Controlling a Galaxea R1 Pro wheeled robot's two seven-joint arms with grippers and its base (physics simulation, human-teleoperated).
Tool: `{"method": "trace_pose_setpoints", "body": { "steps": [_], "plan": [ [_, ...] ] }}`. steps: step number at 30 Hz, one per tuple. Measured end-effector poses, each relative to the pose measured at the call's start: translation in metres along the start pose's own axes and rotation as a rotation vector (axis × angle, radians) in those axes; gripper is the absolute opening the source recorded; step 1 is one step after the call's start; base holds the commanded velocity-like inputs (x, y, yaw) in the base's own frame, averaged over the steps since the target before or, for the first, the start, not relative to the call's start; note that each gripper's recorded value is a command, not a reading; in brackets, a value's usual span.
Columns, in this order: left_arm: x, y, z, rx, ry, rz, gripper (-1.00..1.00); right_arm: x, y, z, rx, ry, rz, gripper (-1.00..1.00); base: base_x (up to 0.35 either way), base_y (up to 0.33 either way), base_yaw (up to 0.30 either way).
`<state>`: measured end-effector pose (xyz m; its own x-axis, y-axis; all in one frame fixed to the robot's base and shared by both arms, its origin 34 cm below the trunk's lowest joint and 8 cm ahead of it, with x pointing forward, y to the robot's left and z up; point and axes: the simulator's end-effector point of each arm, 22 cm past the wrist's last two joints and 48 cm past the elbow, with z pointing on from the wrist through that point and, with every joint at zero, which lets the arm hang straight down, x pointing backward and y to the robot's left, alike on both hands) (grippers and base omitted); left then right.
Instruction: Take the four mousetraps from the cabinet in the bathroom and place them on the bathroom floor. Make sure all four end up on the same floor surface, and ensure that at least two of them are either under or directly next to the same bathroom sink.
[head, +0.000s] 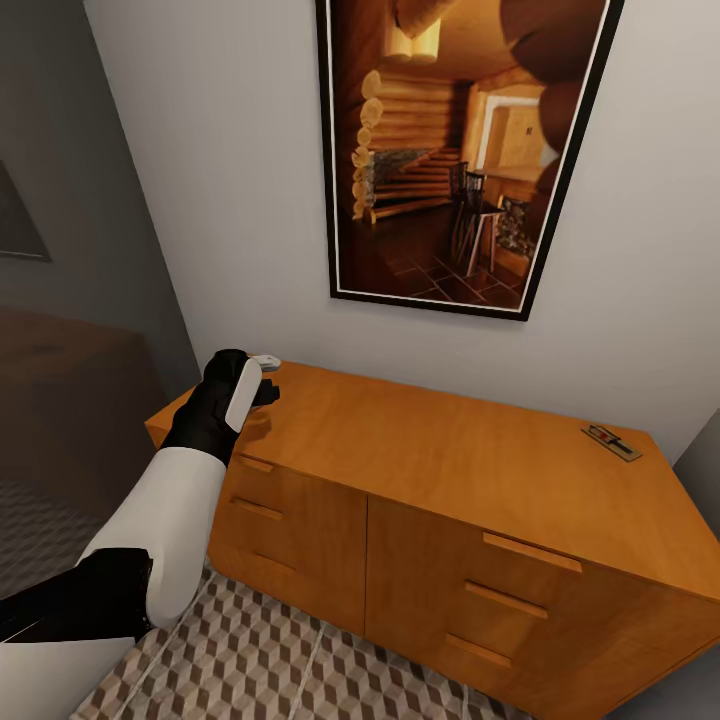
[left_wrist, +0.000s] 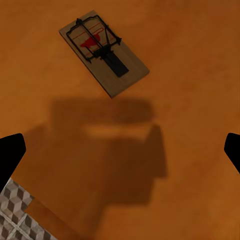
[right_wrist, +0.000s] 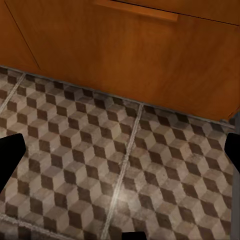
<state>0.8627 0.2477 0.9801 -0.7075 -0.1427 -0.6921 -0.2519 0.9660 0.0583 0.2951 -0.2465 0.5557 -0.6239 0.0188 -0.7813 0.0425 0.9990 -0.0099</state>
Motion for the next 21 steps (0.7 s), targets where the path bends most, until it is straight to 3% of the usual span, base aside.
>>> {"method": "trace_pose_setpoints", "body": {
  "steps": [10, 21],
  "plan": [
    [0.0005, -0.0003, 0.0, 0.001, 0.001, 0.001, 1.0, 0.0, 0.0001, -0.0001, 0.0, 0.0, 0.0, 1.0, 0.122, 0.07, 0.0],
    [0.0014, -0.0005, 0.0009, 0.001, 0.004, 0.002, 1.0, 0.0, 0.0006, 0.0, -0.002, 0.0, 0.0, 1.0, 0.02, 0.011, 0.0]
  ]
}}
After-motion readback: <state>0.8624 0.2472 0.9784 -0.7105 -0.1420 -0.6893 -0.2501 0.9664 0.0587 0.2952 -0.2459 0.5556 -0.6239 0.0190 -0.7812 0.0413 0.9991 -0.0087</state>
